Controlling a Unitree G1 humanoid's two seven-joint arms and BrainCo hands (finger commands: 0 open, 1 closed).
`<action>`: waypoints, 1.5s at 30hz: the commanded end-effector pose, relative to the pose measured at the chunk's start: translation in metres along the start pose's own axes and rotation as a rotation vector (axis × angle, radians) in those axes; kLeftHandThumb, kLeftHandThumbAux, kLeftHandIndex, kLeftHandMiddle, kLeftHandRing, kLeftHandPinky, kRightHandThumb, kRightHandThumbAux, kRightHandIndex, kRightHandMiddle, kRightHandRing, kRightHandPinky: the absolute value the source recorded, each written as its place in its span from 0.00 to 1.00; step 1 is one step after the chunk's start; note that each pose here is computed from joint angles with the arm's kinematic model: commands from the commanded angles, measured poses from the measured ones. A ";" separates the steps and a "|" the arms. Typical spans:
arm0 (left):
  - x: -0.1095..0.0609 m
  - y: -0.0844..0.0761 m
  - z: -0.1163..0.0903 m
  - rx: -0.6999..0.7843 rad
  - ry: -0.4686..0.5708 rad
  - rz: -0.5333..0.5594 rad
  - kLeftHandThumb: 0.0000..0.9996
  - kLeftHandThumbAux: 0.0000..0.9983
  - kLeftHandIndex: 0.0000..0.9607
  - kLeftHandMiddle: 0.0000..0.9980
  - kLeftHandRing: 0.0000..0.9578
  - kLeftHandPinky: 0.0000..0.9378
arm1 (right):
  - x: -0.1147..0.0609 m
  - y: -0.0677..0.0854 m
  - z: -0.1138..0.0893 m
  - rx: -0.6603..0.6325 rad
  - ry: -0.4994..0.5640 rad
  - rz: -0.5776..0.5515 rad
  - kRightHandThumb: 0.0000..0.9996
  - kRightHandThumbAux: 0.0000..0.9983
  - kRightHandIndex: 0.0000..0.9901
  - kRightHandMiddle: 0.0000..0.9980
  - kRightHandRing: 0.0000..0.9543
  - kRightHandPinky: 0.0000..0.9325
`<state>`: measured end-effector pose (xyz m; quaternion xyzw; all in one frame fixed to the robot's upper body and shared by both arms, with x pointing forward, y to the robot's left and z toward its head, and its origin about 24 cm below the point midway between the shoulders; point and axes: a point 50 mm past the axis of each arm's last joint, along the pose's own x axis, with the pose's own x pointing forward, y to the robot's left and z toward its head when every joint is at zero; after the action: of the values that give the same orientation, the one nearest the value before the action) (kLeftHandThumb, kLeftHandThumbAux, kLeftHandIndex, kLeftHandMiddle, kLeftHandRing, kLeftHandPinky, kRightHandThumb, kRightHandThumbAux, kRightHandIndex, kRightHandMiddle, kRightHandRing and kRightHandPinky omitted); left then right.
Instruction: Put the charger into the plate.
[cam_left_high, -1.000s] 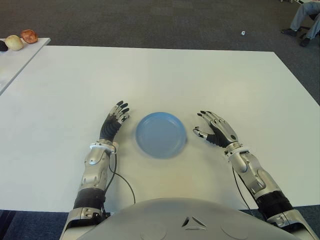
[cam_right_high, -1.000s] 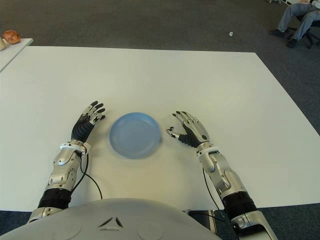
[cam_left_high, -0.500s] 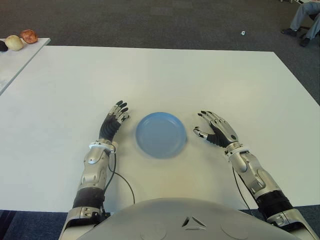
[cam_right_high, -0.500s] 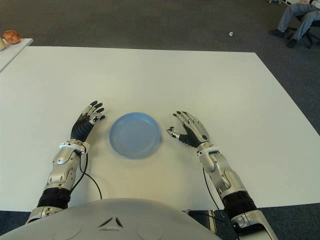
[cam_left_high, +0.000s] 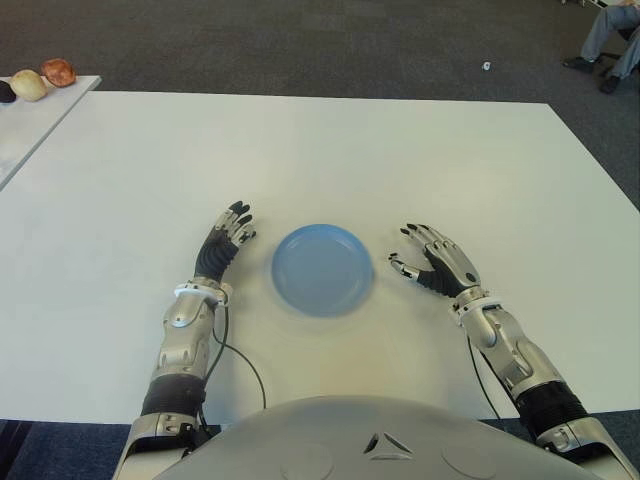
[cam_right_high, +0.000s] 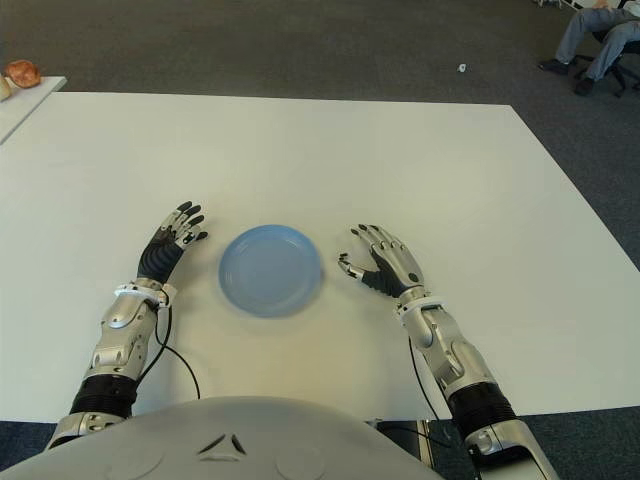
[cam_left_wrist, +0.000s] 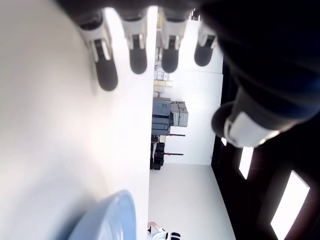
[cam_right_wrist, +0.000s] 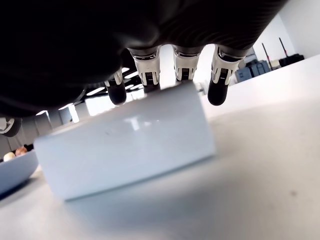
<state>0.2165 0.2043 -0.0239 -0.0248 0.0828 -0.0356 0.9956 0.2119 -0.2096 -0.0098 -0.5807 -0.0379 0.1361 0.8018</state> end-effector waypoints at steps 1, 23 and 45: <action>-0.004 0.004 -0.009 0.005 0.060 0.003 0.00 0.62 0.05 0.10 0.11 0.14 | -0.005 0.015 -0.014 -0.039 0.027 0.019 0.29 0.13 0.00 0.00 0.00 0.00; -0.004 0.011 -0.001 0.033 0.045 -0.002 0.00 0.61 0.04 0.10 0.11 0.11 | -0.008 0.025 -0.019 -0.107 0.043 0.013 0.27 0.16 0.00 0.00 0.00 0.00; -0.005 0.013 0.005 0.058 0.049 0.000 0.00 0.59 0.05 0.11 0.11 0.12 | -0.014 0.030 -0.023 -0.229 -0.011 -0.003 0.29 0.16 0.00 0.00 0.00 0.00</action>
<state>0.2170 0.2146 -0.0151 -0.0034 0.0890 -0.0403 0.9952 0.2193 -0.2167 -0.0182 -0.6404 -0.1178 0.1005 0.7523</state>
